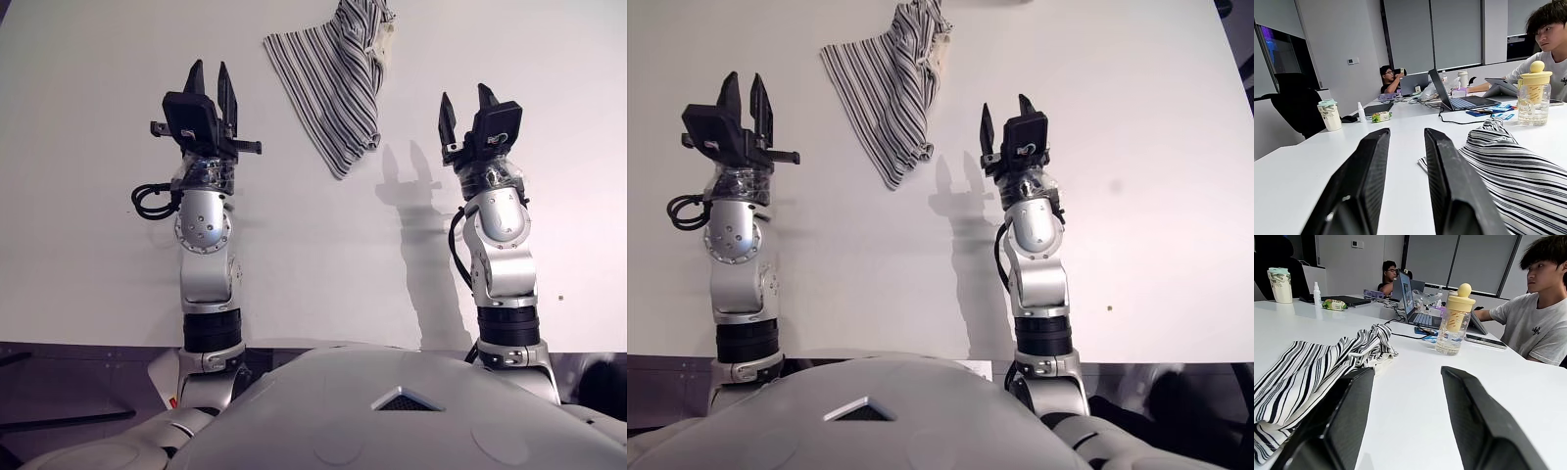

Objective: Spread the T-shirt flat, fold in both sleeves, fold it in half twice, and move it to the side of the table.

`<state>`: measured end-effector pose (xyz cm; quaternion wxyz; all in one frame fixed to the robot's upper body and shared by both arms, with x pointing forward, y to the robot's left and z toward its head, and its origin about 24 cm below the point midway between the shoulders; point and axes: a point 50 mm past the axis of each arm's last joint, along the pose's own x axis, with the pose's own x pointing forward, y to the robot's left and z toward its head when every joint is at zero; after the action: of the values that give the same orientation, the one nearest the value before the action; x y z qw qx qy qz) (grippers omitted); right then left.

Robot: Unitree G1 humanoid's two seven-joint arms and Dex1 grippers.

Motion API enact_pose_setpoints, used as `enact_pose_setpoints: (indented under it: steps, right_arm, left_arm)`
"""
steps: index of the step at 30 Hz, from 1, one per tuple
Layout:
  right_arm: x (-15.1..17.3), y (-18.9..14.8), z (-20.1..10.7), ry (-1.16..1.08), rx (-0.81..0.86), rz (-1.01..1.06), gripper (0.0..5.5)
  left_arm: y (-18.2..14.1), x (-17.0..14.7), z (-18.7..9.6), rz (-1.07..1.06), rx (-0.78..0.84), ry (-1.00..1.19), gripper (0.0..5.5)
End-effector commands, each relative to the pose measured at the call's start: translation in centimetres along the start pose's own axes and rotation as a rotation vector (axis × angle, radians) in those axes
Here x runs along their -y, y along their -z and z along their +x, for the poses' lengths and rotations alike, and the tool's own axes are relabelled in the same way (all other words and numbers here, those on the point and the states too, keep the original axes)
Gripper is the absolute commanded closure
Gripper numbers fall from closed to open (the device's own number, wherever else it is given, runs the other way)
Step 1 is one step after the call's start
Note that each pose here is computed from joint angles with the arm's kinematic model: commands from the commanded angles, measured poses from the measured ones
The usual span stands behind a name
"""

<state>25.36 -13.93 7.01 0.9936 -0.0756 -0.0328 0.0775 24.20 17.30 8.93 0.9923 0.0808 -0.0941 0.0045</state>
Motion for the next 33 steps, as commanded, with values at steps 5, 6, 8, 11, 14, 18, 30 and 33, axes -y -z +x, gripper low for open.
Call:
enact_pose_setpoints:
  steps: [5, 6, 8, 11, 14, 18, 30, 33]
  right_arm:
    - [0.05, -0.21, 0.13, 0.019, 0.001, 0.01, 3.01]
    - [0.03, -0.23, 0.16, 0.02, 0.002, 0.011, 3.01]
    - [0.02, -0.24, 0.18, 0.022, 0.004, 0.012, 3.01]
    - [0.08, -0.26, 0.2, 0.024, 0.006, 0.011, 3.01]
    - [0.1, -0.27, 0.27, 0.026, 0.007, 0.012, 3.01]
    - [0.16, -0.3, 0.39, 0.03, 0.008, 0.012, 3.01]
    - [0.31, -0.32, 0.48, 0.036, 0.01, 0.001, 3.01]
    - [0.31, -0.37, 0.56, 0.035, 0.012, -0.001, 3.01]
  left_arm:
    - [-0.11, -0.02, 0.33, 0.004, 0.0, 0.005, 4.21]
    - [-0.12, -0.03, 0.35, 0.004, 0.0, 0.005, 4.21]
    - [-0.12, -0.01, 0.4, 0.003, 0.002, 0.006, 4.21]
    - [-0.14, 0.04, 0.48, 0.002, 0.004, 0.007, 4.21]
    - [-0.16, 0.01, 0.55, 0.003, 0.006, 0.005, 4.21]
    - [-0.14, -0.1, 0.58, 0.005, 0.005, 0.004, 4.21]
    - [0.16, -0.15, 0.58, 0.005, -0.012, -0.011, 4.21]
    - [0.18, -0.16, 0.65, 0.005, -0.012, -0.011, 4.21]
